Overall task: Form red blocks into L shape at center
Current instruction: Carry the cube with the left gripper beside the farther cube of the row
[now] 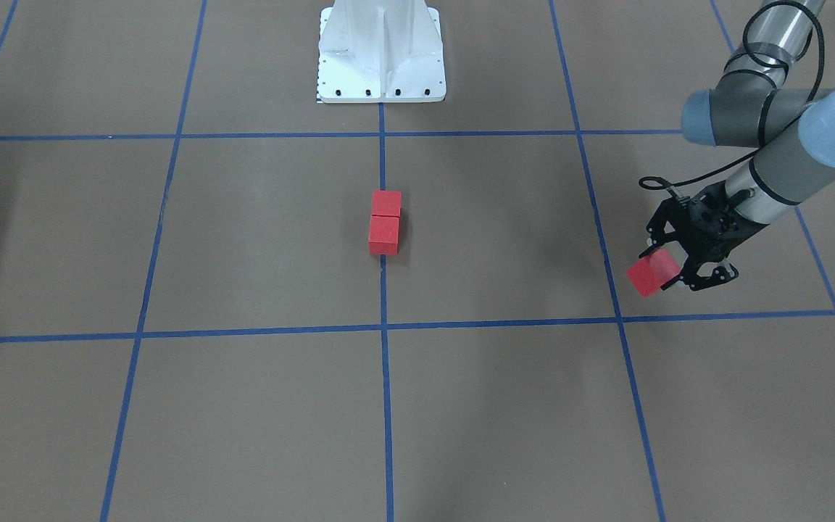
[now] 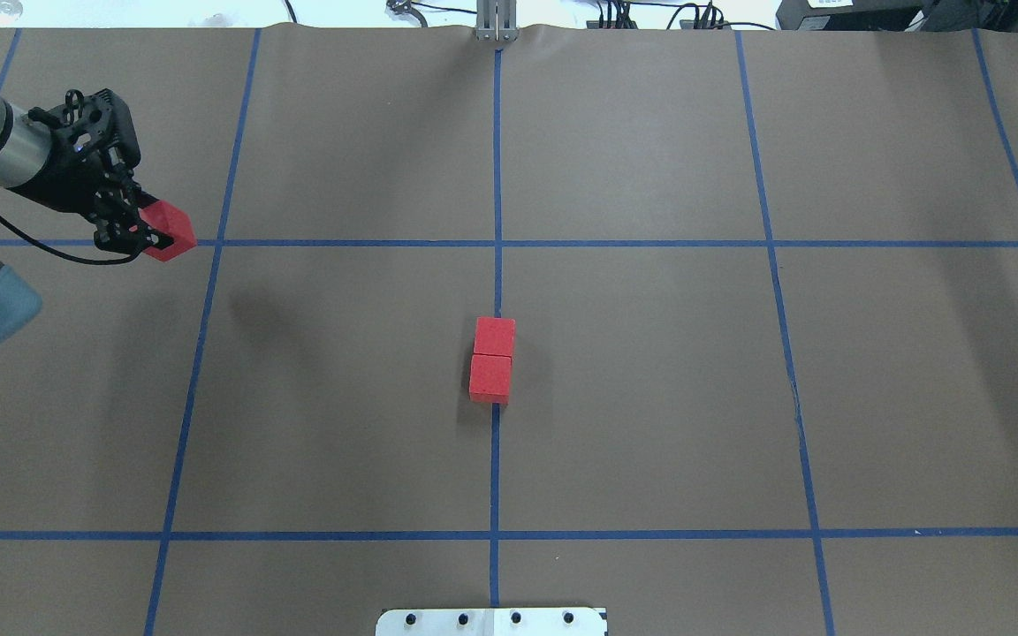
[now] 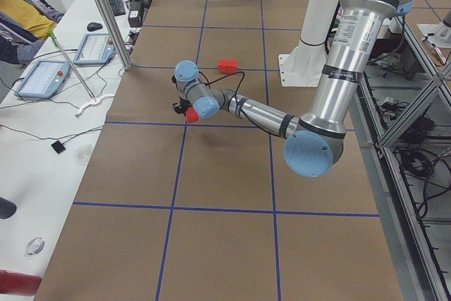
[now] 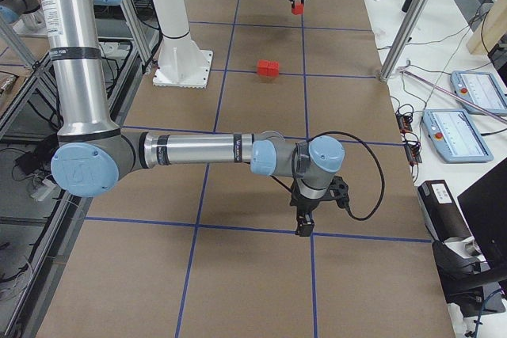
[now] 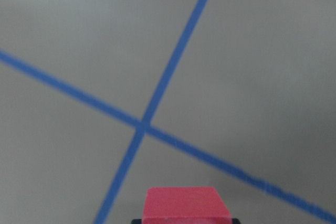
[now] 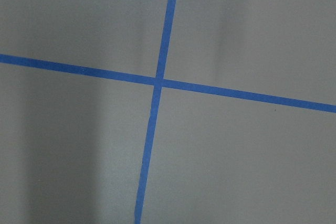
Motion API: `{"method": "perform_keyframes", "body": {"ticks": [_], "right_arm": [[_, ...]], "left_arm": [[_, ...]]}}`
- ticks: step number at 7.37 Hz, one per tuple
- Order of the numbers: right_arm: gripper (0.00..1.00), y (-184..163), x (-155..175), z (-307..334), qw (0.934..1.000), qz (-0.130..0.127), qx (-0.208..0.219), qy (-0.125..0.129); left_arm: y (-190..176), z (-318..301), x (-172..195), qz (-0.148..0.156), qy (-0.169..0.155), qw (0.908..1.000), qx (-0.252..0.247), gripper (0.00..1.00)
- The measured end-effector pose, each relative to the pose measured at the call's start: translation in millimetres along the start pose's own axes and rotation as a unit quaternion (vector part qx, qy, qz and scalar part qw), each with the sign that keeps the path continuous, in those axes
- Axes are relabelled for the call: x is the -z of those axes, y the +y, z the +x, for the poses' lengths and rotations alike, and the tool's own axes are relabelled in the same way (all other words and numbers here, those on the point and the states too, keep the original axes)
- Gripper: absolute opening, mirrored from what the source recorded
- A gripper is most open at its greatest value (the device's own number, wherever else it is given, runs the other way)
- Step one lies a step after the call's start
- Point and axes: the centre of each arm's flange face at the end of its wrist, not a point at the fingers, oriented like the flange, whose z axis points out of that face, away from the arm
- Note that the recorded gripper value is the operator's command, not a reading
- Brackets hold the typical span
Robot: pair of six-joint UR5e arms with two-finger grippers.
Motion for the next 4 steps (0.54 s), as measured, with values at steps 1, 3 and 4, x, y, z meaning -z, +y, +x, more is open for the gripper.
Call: {"method": "perform_keyframes", "body": {"ticks": [1,3,4], "right_arm": [[0.99,0,0,0,1.0,0.0,0.0,0.0],[0.99,-1,-2,1,1.0,-0.002,-0.001,0.0],[0.99,-1,-3,2,1.0,-0.004,-0.002,0.0]], "left_arm": [[-20,-2,14,0.008,-0.052,0.9985,-0.015,0.0],[-33,9,6,0.001,-0.091,0.9953,-0.034,0.0],[-51,28,-12,-0.001,-0.076,0.9945,-0.072,0.0]]}}
